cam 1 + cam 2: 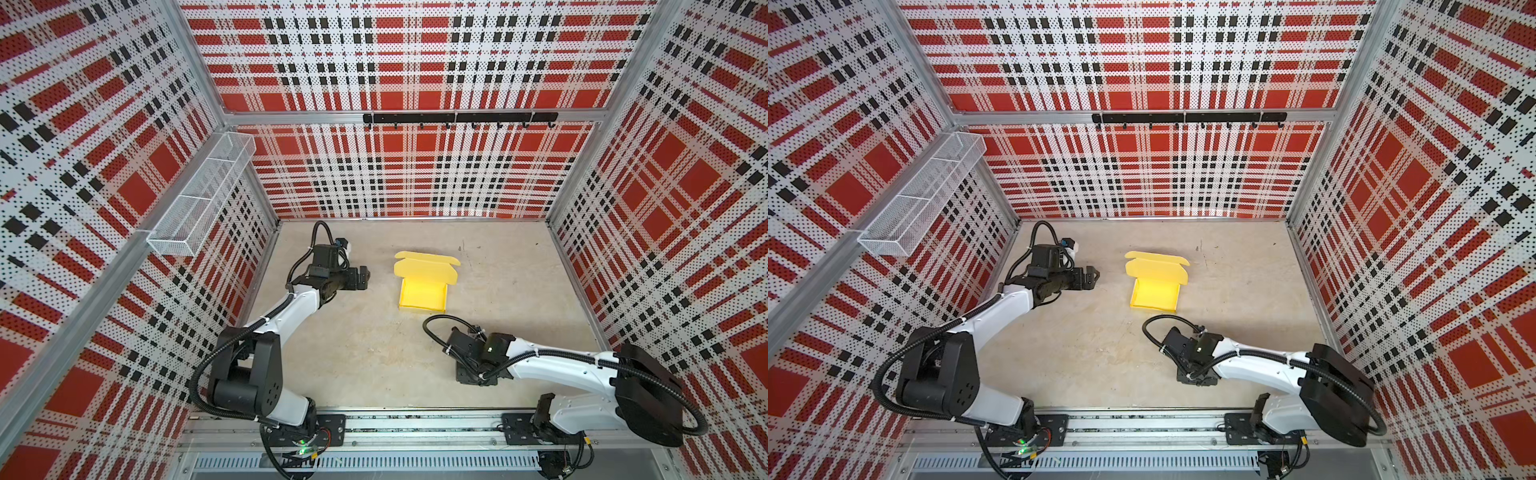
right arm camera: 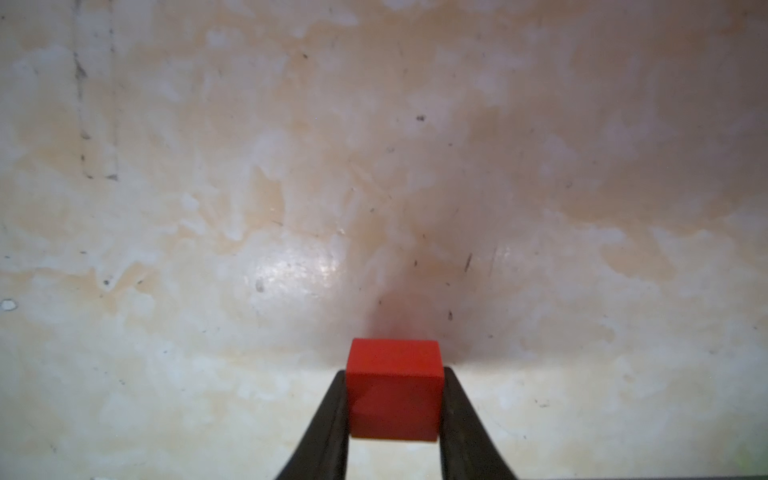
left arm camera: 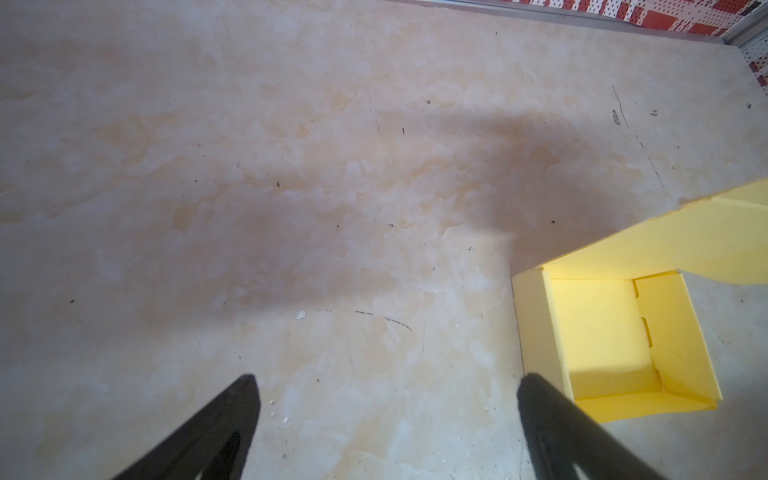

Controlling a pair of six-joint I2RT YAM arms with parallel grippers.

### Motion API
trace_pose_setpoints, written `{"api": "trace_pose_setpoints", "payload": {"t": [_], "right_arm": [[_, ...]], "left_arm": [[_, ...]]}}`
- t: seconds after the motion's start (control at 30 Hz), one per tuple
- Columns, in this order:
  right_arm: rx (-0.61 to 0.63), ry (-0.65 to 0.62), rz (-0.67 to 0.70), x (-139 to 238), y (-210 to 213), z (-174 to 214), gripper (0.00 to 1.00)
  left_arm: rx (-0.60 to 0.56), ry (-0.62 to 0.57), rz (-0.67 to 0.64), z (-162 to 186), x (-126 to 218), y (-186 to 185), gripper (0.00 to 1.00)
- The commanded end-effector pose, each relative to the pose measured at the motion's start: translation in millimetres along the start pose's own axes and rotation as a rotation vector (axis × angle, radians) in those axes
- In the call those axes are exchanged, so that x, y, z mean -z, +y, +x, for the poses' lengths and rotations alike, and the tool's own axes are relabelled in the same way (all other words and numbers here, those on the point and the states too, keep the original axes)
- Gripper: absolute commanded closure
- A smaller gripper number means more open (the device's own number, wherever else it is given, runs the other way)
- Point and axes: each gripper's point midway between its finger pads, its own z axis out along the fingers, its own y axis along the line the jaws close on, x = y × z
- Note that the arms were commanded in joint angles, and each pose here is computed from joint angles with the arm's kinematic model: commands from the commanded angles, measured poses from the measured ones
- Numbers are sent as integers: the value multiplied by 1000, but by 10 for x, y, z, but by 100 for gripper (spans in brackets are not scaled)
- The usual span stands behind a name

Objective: Fold the paper box
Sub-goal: 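Carry the red cube over the yellow box and drop it inside with the right gripper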

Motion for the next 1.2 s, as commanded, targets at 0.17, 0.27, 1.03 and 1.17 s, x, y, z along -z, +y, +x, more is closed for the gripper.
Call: {"api": "trace_pose_setpoints", "payload": {"t": [0.17,0.27,1.03,1.17], "right_arm": [[70,-50,-33,122,320,-310,69],[99,-63,-51,145,444,-406,69],[209,-224,-170,446,1201,-1492,70],[187,-290,-159,502,1242,-1822,70]], "left_arm": [[12,-32,-3,-67,48,39,1],[3,-32,-17,-72,39,68,0],[-2,-32,-30,-75,22,100,1],[-9,-33,-11,-80,32,35,1]]}}
